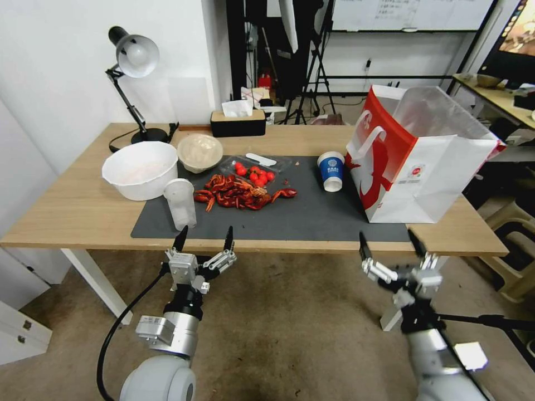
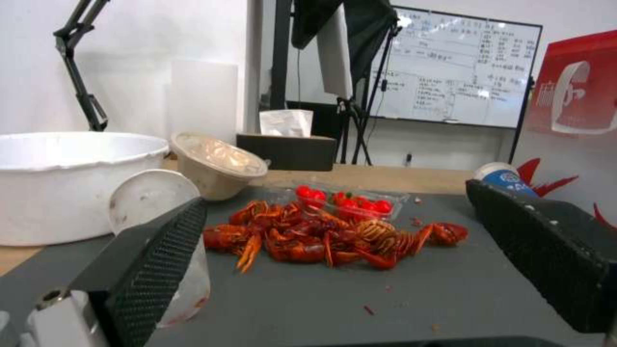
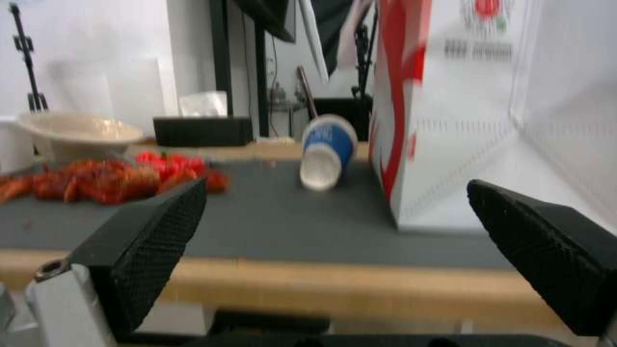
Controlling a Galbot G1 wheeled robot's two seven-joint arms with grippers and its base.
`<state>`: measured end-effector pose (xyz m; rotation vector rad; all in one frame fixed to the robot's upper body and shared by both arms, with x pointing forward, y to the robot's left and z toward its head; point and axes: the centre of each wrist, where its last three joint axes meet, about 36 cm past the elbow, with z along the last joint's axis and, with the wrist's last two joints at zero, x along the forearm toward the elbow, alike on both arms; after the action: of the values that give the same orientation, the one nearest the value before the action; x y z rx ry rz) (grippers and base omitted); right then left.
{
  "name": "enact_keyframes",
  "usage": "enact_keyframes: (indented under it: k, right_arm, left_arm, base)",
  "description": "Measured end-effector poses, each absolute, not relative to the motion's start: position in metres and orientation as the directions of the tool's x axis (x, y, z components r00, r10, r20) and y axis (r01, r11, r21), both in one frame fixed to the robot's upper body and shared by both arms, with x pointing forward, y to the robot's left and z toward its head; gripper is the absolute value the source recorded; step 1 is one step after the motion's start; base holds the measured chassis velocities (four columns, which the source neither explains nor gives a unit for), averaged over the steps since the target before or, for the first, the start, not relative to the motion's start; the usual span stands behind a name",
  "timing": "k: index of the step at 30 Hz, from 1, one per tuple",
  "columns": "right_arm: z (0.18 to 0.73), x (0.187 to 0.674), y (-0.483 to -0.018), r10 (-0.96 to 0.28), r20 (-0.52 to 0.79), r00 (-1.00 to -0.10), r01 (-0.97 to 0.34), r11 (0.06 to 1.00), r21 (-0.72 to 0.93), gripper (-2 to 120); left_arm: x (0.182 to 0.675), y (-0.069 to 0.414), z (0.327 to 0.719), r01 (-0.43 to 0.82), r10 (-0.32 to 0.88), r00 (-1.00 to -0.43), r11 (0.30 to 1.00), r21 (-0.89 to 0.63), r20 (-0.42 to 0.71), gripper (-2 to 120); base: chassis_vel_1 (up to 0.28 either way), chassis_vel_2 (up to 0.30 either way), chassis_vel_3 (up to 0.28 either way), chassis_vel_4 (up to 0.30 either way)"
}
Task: Pick up the trash from the table and place it into the takeout bag.
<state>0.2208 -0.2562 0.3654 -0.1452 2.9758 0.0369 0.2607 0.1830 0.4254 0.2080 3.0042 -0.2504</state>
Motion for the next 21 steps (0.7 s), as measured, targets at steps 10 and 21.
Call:
enact_keyframes:
  k: [10,21]
  right_arm:
    - [0.345,0.214,-0.255,-0.077,-0.116,-0.99,-0.081,0.996,0.036,100]
    - [0.362,0.233,-0.243,-0.063,-0.076,-0.995,-0.069,0.995,0.073,100]
  left_arm:
    - [0.262,0.183,0.426,0.149,0.128,-0.982,0.976,-0.157,-0.141,100]
    - [0.261,0.184,0.425,0.149,0.128,-0.982,0.977,-0.155,-0.138,100]
  base:
    - [0.0,0.0,0.0,0.0]
    - [0.0,0.0,0.0,0.0]
